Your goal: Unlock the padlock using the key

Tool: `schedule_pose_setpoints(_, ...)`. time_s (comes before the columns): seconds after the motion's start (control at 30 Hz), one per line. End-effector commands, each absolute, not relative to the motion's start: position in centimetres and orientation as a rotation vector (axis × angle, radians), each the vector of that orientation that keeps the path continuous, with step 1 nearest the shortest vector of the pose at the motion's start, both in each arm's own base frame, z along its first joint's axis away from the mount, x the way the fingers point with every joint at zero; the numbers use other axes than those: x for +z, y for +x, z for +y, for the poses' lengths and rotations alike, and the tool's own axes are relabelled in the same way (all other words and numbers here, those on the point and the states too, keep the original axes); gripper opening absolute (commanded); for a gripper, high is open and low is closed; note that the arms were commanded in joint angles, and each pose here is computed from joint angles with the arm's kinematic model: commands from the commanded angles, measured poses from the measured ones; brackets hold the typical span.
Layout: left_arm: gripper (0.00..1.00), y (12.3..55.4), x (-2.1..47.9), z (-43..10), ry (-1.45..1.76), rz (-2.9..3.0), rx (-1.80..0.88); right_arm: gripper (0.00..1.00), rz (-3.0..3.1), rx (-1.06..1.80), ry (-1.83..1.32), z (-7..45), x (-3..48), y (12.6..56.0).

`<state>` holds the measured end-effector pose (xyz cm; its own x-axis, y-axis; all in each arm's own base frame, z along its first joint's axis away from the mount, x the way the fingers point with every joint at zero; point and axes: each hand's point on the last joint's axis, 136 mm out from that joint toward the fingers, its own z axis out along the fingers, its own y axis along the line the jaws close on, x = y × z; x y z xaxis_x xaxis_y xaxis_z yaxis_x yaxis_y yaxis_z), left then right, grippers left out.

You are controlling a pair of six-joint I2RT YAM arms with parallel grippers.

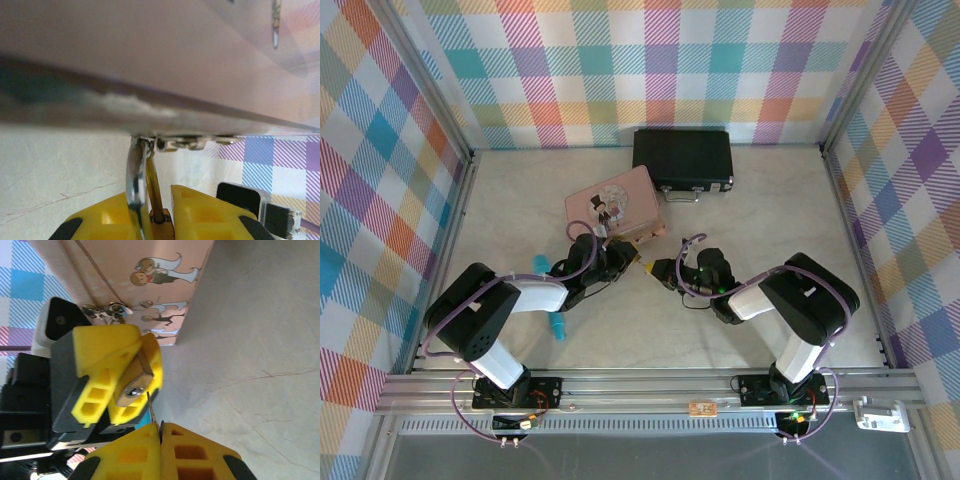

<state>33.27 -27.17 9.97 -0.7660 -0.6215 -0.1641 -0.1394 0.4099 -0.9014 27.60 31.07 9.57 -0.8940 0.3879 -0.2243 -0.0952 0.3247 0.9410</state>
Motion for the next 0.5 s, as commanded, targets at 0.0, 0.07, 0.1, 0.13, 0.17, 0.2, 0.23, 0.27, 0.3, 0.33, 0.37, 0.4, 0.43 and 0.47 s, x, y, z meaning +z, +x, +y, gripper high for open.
schedule_pose_setpoints(0.0, 0.00, 33.56, 13.14, -28.14, -0.595, 2.082, -1.435, 0.00, 2.108, 1.655, 0.239, 31.62, 11.29, 27.75)
schedule_pose_setpoints(0.07, 0.00, 33.61, 13.18, -28.22, -0.594, 2.077, -1.441, 0.00, 2.106, 1.658, 0.241, 31.68, 11.30, 27.76)
schedule_pose_setpoints(0.1, 0.00, 33.62, 13.18, -28.24, -0.596, 2.074, -1.445, 0.00, 2.104, 1.658, 0.242, 31.71, 11.32, 27.83)
schedule_pose_setpoints(0.13, 0.00, 33.59, 13.20, -28.30, -0.595, 2.073, -1.449, 0.00, 2.104, 1.659, 0.243, 31.73, 11.23, 27.85)
schedule_pose_setpoints(0.17, 0.00, 33.58, 13.28, -28.36, -0.593, 2.071, -1.454, 0.00, 2.103, 1.660, 0.246, 31.78, 11.19, 27.90)
schedule_pose_setpoints(0.2, 0.00, 33.56, 13.33, -28.39, -0.593, 2.070, -1.456, 0.00, 2.100, 1.664, 0.249, 31.83, 11.15, 27.96)
schedule_pose_setpoints(0.23, 0.00, 33.56, 13.51, -28.37, -0.592, 2.065, -1.459, 0.00, 2.092, 1.670, 0.250, 31.88, 11.16, 28.02)
schedule_pose_setpoints(0.27, 0.00, 33.50, 13.51, -28.39, -0.591, 2.066, -1.460, 0.00, 2.090, 1.675, 0.254, 31.95, 11.07, 28.09)
schedule_pose_setpoints(0.3, 0.00, 33.50, 13.61, -28.38, -0.588, 2.063, -1.461, 0.00, 2.086, 1.678, 0.259, 31.98, 11.05, 28.19)
schedule_pose_setpoints(0.33, 0.00, 33.50, 13.73, -28.38, -0.587, 2.060, -1.463, 0.00, 2.078, 1.683, 0.255, 32.06, 11.13, 28.27)
schedule_pose_setpoints(0.37, 0.00, 33.46, 13.88, -28.41, -0.584, 2.057, -1.466, 0.00, 2.074, 1.689, 0.259, 32.12, 11.11, 28.30)
schedule_pose_setpoints(0.4, 0.00, 33.41, 13.84, -28.43, -0.581, 2.059, -1.466, 0.00, 2.062, 1.697, 0.257, 32.16, 11.22, 28.33)
schedule_pose_setpoints(0.43, 0.00, 33.39, 13.85, -28.43, -0.580, 2.060, -1.466, 0.00, 2.048, 1.708, 0.252, 32.21, 11.38, 28.35)
schedule_pose_setpoints(0.47, 0.00, 33.34, 13.88, -28.49, -0.577, 2.060, -1.468, 0.00, 2.036, 1.720, 0.250, 32.28, 11.60, 28.38)
